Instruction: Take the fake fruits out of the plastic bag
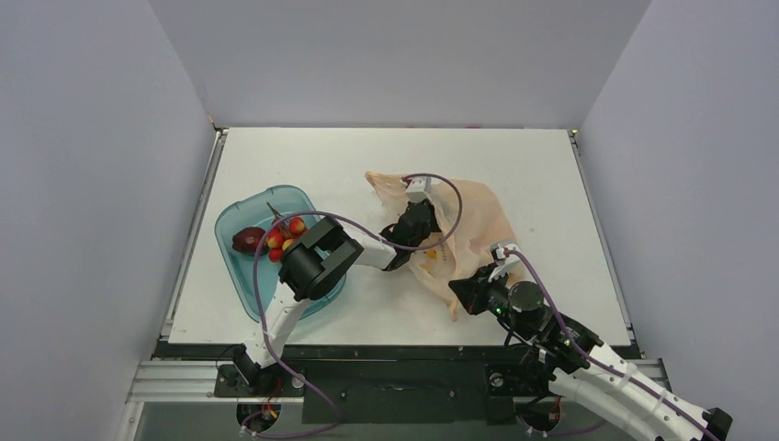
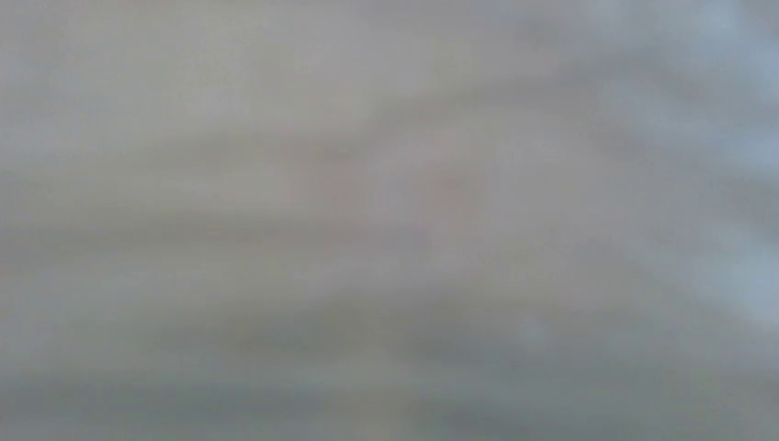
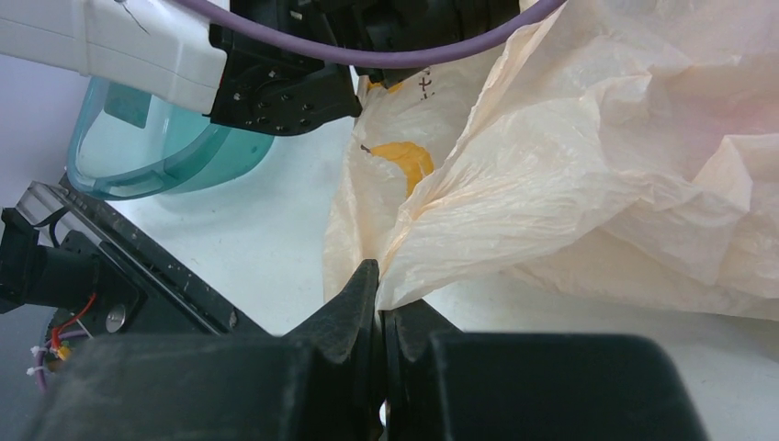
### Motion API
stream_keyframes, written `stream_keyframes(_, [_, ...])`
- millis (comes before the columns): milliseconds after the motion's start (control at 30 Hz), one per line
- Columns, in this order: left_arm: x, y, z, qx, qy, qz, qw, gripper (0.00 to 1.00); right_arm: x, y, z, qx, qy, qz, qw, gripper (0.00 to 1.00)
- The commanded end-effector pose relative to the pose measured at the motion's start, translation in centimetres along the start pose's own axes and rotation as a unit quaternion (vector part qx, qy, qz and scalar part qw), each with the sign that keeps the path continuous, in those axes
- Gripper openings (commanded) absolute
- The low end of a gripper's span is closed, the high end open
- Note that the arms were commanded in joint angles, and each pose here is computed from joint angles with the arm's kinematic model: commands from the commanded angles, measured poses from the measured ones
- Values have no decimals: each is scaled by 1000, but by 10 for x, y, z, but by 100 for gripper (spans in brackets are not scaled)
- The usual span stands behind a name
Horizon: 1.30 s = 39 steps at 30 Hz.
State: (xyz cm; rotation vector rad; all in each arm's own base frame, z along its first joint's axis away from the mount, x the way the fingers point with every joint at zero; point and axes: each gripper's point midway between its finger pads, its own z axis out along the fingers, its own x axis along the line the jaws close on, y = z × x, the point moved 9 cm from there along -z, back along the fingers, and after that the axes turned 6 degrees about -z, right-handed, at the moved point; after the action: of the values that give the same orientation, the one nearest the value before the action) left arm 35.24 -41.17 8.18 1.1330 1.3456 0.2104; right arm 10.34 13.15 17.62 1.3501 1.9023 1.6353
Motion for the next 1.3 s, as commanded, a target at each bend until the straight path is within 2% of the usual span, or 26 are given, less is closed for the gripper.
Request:
stream_keyframes(0, [-2,9,-10,-29,-24,-34,999,4,2,16,-6,-31,1,-2,1000,0])
stream_keyframes(100, [-2,14,-20,-32,-24,-27,999,0,2,16,-6,-36,-2,-1,999,0])
stream_keyframes(367, [-4,31,-57,-31,-29,-18,999,0,-5,20,-15,-51,-40,21,998,0])
stream_keyframes(600, [-18,49,-92,0,-66,-57,996,0,-7,21,-13,-46,-63,22,997,0])
stream_keyframes(933, [-22,59,-150,98,-55,-109,988,0,-8,33,12,-43,-111,-9,993,0])
stream_keyframes(1100, [-22,67,-188,168,-17,-84,982,0,-17,44,18,-58,-168,-38,983,0])
stream_keyframes(1133, [-26,76,-198,166,-20,-82,983,0,-18,44,20,-54,-175,-49,982,0])
stream_keyframes(1267, [-23,96,-245,210,15,-33,977,0,-21,46,24,-47,-192,-73,978,0])
